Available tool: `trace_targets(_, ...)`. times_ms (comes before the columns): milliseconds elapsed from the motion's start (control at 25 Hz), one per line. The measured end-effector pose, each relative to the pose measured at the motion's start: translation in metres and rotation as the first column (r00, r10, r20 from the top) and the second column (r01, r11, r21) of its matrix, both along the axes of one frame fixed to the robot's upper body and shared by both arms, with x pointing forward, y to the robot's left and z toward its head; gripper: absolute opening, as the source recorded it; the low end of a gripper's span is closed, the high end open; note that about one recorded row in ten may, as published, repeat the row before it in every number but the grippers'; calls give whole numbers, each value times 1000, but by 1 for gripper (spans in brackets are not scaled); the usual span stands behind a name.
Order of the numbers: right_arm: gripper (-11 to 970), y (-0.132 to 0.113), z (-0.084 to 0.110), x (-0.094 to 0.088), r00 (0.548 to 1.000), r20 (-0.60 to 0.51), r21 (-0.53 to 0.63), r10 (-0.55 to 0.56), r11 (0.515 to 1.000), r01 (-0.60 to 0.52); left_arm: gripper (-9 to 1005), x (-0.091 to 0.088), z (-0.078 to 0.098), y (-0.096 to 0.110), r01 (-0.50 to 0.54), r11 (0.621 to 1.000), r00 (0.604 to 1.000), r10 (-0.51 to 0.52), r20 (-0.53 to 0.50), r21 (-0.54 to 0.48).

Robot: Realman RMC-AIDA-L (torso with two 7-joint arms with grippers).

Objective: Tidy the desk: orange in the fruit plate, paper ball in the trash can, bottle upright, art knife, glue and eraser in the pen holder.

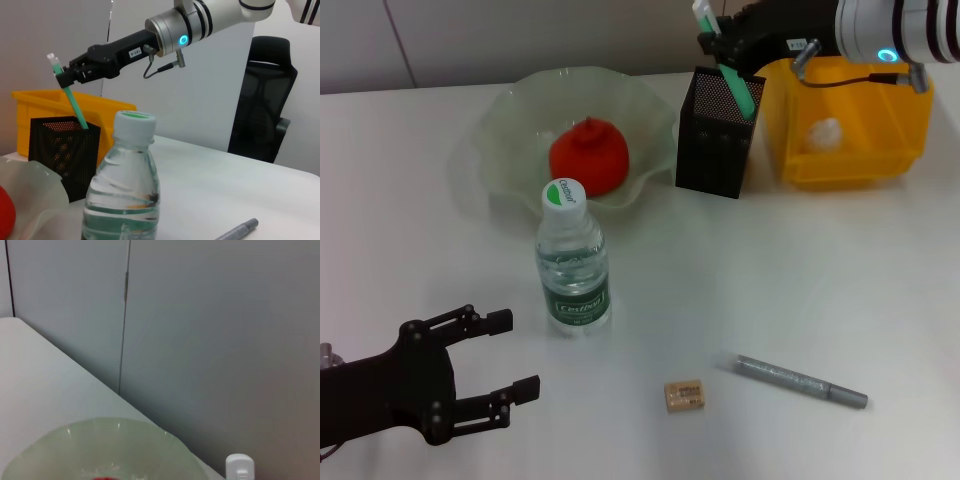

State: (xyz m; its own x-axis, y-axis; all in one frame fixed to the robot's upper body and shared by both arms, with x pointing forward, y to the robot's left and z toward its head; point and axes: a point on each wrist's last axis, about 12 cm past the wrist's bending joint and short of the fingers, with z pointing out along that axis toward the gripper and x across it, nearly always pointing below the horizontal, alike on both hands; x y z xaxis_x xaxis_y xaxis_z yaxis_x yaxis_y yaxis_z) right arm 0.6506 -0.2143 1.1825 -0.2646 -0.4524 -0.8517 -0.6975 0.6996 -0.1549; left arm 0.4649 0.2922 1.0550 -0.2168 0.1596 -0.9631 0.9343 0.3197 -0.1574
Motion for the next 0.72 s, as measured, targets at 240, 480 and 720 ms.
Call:
trace_targets(240,220,0,-2,0,1000,-8,1,-2,1000,2,808,2,1,-1,3,1000,1000,-3,5,-1)
trace_targets(480,394,-3,2,-2,1000,-15,11,-4,1000,4,808,3,2,-1,5,1000,1000,-5,7,0)
trace_targets(720,562,6,27,-27,975,-209,-69,80,993,-96,808,1,2,-2,18,1000,1000,-18,6,-10)
